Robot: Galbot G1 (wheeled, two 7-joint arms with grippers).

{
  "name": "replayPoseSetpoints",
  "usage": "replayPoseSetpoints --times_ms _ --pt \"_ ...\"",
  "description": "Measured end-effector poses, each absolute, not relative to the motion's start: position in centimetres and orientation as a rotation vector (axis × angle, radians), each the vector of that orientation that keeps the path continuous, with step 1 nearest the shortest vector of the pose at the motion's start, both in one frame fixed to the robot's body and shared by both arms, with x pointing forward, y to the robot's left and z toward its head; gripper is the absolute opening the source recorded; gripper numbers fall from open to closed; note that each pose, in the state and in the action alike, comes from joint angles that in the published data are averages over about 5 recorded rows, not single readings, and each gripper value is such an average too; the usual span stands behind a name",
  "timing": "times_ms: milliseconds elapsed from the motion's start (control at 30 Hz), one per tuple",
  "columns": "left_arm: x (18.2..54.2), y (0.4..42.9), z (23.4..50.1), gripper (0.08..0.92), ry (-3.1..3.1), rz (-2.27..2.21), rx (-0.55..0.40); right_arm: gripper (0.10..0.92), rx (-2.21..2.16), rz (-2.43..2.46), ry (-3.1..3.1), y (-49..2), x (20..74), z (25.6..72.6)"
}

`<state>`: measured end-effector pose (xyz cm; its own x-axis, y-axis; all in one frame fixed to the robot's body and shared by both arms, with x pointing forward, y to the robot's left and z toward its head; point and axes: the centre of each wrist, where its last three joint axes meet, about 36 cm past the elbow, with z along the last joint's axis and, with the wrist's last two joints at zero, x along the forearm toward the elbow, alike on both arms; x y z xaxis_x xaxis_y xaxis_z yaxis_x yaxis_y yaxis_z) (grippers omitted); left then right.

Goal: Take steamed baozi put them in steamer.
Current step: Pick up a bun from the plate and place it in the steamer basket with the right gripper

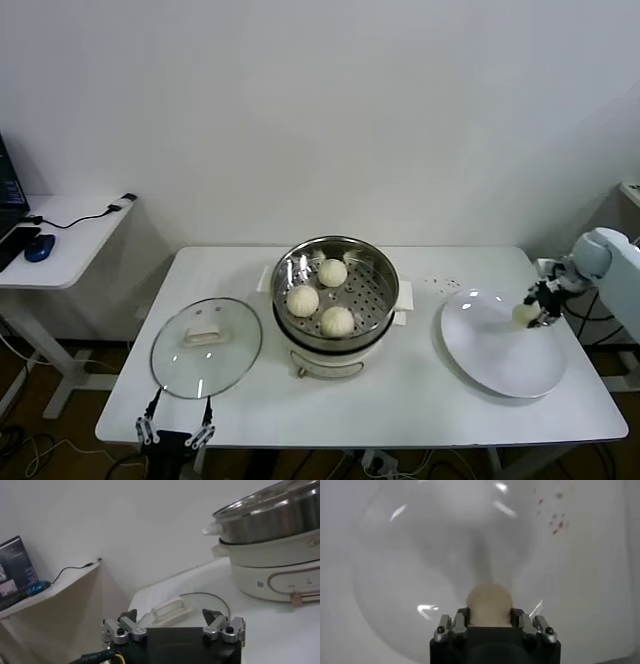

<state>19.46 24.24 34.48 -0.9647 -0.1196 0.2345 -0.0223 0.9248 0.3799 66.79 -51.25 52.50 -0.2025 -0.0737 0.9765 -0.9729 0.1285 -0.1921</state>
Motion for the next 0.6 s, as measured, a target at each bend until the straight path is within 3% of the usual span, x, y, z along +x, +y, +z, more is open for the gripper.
replayPoseSetpoints --times_ms 367,600 --pt "19.1 24.2 34.4 0.823 -2.832 -0.527 0.104 0.566 1.209 1.252 -1.612 -39.5 71.0 63.4" --pt "18.8 24.1 33.9 0.823 -2.83 -0.5 0.101 0.564 1.303 1.252 -1.622 -31.7 71.3 67.8"
